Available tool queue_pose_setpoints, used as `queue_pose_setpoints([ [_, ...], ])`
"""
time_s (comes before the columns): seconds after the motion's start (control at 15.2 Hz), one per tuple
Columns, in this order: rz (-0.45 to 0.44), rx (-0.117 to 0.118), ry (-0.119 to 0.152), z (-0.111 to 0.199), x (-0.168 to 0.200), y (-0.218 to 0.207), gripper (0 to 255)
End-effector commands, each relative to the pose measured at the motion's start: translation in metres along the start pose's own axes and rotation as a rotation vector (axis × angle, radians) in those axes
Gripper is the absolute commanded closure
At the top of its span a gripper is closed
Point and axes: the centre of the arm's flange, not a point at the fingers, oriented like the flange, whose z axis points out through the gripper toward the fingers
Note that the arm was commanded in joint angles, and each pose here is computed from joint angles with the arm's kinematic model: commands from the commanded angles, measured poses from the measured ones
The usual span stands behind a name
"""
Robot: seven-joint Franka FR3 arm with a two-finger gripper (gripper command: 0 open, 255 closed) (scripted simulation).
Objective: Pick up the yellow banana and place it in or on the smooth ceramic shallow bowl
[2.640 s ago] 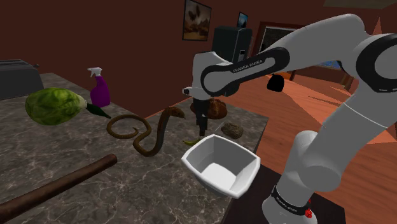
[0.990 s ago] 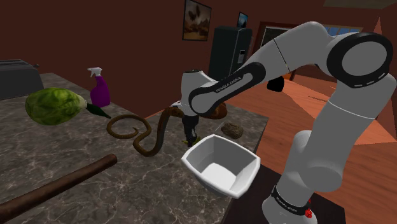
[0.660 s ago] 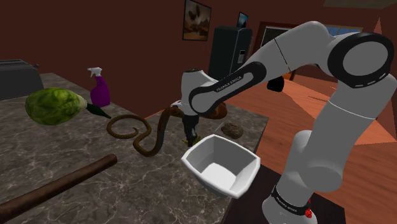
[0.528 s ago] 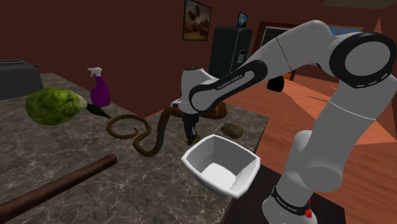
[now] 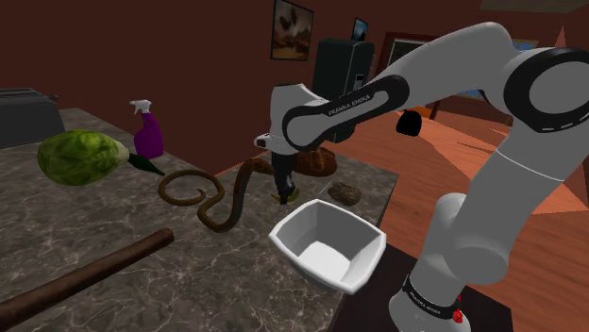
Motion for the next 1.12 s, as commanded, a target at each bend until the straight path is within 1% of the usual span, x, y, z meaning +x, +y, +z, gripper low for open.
queue_pose_setpoints([
  [0.0,0.000,0.000,0.000,-0.010,0.000,0.000,255],
  [1.06,0.000,0.000,0.000,-0.094,-0.004,-0.003,255],
])
